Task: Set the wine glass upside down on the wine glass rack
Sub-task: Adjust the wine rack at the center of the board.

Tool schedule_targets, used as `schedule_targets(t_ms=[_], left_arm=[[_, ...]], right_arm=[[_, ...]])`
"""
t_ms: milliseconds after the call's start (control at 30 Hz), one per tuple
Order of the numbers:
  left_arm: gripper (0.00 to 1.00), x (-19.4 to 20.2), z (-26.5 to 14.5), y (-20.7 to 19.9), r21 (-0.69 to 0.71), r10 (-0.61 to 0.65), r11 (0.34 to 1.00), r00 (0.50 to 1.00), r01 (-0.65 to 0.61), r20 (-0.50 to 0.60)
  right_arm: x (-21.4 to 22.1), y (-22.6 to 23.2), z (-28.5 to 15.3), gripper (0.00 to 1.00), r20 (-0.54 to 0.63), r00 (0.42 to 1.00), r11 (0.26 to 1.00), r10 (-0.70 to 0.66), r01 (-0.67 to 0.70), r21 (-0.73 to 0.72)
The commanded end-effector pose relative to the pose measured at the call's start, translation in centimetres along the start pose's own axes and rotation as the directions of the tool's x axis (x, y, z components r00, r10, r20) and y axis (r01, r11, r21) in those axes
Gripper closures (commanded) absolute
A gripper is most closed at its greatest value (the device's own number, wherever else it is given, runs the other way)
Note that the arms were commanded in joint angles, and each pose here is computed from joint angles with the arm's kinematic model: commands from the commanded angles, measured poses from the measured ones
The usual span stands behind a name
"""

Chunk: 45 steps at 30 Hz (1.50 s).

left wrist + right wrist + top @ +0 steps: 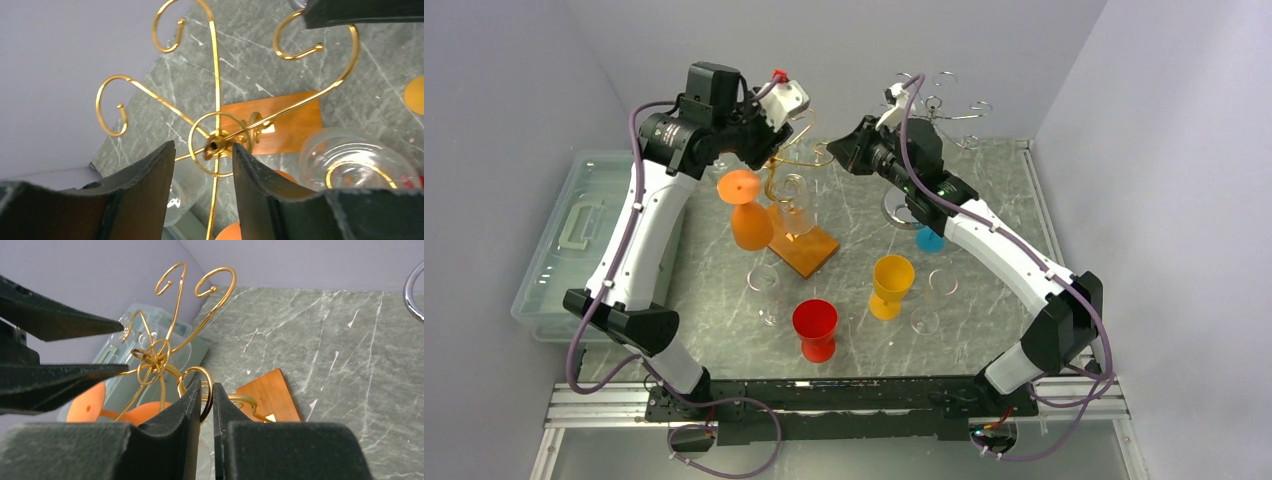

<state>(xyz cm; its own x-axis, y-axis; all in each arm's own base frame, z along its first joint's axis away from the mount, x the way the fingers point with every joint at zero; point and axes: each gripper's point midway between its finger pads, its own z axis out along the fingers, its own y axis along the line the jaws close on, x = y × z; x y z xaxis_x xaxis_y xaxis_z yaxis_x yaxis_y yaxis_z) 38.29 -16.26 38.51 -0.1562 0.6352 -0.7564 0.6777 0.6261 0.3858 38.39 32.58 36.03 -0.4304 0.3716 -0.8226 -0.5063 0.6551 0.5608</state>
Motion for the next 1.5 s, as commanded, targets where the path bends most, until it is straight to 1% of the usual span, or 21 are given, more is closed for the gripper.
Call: schedule_targets(t_ms=[0, 100, 267, 467, 567, 733, 900, 1000, 1067, 1267, 1467], left_arm=[[0.49, -0.8, -1.0, -2.6, 0.078, 0.009, 0.997, 1.0, -0.01, 0.021], [0.51, -0.3, -0.7, -3.1, 0.091, 0.028, 0.996, 1.0, -0.027, -0.005], [0.53, -0.6, -1.2, -2.7, 0.07, 0.032, 0.997, 0.999, -0.032, 0.003], [0.53, 0.1, -1.1, -3.9, 0.122, 0.032, 0.992, 0.999, -0.029, -0.023], [0.53, 0.0, -0.4, -4.4, 0.134, 0.01, 0.991, 1.0, -0.008, -0.011], [0.51, -0.2, 0.6, -4.1, 0.108, -0.012, 0.994, 1.0, 0.015, -0.028], [0.51, 1.0, 1.7, -2.1, 0.003, -0.013, 1.0, 0.994, 0.013, -0.108], [0.52, 1.4, 2.4, -1.8, -0.006, -0.012, 1.0, 0.991, 0.011, -0.133], [0.53, 1.8, 2.8, -1.1, -0.047, -0.009, 0.999, 0.988, 0.001, -0.157], [0.53, 1.7, 3.4, -0.6, -0.07, -0.001, 0.998, 0.989, -0.009, -0.146], [0.53, 2.1, 4.2, 0.5, -0.109, 0.013, 0.993, 0.986, -0.032, -0.166]], right_arm=[[3.1, -1.6, -0.2, 1.0, -0.077, 0.997, 0.997, 0.023, -0.017, 0.081], [3.1, -2.1, -0.4, 1.0, -0.076, 0.997, 0.994, 0.022, -0.014, 0.106], [3.4, -2.6, -0.3, 1.0, -0.093, 0.996, 0.991, 0.012, 0.0, 0.134], [3.8, -3.2, -0.2, 1.0, -0.099, 0.995, 0.988, 0.009, 0.006, 0.153], [4.0, -3.3, -0.2, 1.0, -0.104, 0.994, 0.988, 0.01, 0.006, 0.155], [4.1, -3.4, -0.4, 1.0, -0.111, 0.994, 0.987, 0.004, 0.014, 0.161], [3.5, -3.7, -1.1, 1.0, -0.085, 0.996, 0.983, -0.001, 0.017, 0.184], [3.5, -3.6, -1.4, 1.0, -0.079, 0.997, 0.983, 0.005, 0.009, 0.183], [3.5, -3.6, -1.7, 1.0, -0.076, 0.997, 0.983, 0.009, 0.005, 0.185], [4.4, -3.1, -2.4, 1.0, -0.075, 0.997, 0.985, 0.015, -0.002, 0.173], [6.1, -2.0, -2.8, 1.0, -0.101, 0.995, 0.989, 0.027, -0.012, 0.144]])
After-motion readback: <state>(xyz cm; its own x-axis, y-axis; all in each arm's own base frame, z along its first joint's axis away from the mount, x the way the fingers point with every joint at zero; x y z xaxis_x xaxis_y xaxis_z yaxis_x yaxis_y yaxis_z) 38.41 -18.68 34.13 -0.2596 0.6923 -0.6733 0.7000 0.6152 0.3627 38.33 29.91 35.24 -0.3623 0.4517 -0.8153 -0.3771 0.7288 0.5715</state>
